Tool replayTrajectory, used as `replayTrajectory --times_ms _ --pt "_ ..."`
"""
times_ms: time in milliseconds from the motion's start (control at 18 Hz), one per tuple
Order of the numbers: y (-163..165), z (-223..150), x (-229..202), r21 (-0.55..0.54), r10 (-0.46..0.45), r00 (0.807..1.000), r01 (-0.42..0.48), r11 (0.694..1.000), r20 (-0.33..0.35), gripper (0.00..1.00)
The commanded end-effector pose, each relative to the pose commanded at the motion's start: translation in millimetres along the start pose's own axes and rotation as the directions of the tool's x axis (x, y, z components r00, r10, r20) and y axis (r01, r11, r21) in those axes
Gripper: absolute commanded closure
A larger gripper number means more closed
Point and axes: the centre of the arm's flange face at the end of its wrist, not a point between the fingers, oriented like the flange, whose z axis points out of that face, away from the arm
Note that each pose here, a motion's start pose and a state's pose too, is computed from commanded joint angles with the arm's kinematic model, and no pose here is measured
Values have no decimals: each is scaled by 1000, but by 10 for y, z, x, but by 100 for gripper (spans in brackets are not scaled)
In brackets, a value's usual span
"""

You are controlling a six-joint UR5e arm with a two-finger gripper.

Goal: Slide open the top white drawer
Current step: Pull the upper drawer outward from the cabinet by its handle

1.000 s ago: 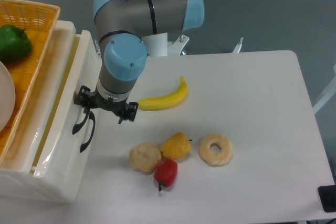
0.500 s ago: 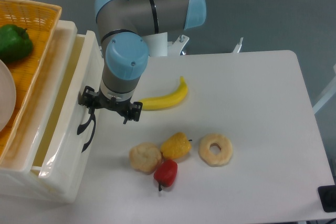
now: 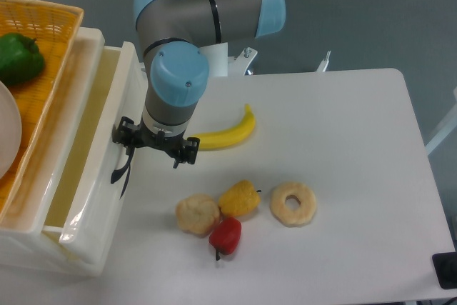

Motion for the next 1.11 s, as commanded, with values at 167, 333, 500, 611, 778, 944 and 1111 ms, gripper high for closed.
replayTrajectory --times_ms 167,333,500,611,778,944,1111 --pt "25 -33 -51 3 16 1000 -16 1000 0 0" --pt "34 -57 -93 8 14 1000 -14 1000 2 0" --pt "38 -74 -128 11 19 1000 -19 1000 3 0" --pt "51 -92 -190 13 19 1000 -19 1000 4 0" --pt "54 -90 -244 13 18 1000 -18 1000 5 0" --pt "56 -86 -267 12 14 1000 -14 1000 6 0" --pt "69 -80 -344 -1 6 1000 -6 1000 25 0"
